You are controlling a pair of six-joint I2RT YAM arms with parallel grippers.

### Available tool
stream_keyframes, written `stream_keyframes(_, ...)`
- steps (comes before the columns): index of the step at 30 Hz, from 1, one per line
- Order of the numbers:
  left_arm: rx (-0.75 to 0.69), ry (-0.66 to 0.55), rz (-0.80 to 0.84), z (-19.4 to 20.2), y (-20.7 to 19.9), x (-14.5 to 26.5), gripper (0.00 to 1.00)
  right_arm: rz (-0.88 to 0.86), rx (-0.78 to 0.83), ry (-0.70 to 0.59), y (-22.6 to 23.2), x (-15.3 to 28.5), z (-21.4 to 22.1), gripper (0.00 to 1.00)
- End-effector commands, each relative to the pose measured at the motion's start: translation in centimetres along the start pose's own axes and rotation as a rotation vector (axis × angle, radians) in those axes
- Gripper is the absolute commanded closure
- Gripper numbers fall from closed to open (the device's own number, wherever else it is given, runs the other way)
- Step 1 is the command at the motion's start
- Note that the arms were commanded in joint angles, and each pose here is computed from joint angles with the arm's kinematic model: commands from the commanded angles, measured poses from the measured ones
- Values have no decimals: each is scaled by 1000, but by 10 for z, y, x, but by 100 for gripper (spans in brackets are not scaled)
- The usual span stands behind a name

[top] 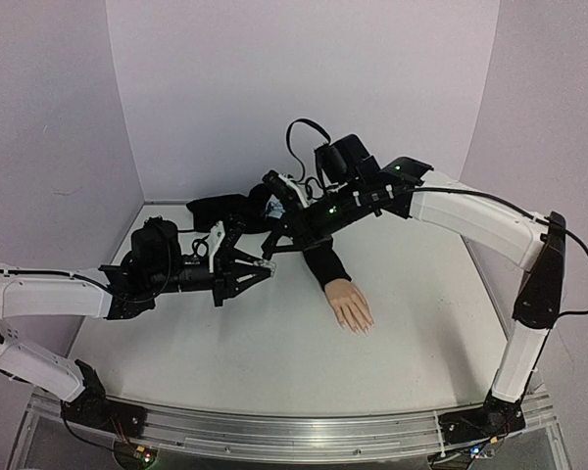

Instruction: Paint the nails

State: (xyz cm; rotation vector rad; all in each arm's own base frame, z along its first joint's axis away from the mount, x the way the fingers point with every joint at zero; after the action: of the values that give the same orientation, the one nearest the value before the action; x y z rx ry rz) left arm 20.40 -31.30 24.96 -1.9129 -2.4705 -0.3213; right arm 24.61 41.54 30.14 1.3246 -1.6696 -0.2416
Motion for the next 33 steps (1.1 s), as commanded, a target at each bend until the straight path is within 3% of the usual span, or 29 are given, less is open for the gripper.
stream_keyframes(1,-29,-75,-35,-28,8,3,100,-24,47,-27,16,5,-7,98)
stream_keyframes(11,15,-7,-88,-10,17,-5,100,184,131,-190,19,35,-12,100)
stream_keyframes(25,27,10,-95,0,18,-8,100,197,135,-312,30,60,-20,100)
stream_keyframes(33,60,-7,-241,0,28,11,100,446,143,-367,-18,80,8,100)
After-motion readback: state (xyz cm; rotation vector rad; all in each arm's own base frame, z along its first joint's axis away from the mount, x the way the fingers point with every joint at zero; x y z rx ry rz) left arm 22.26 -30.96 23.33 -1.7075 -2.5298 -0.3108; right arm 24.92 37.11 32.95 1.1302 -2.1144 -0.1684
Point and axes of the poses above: each gripper's point midway between its finger pads, its own x axis back along the fingers, its own y axis along the line the jaws close on, z = x × y, the point moved 4 cm from there along x, back along the fingers, and after that the axes turned 10 degrees about -x, right-handed, at the moved point
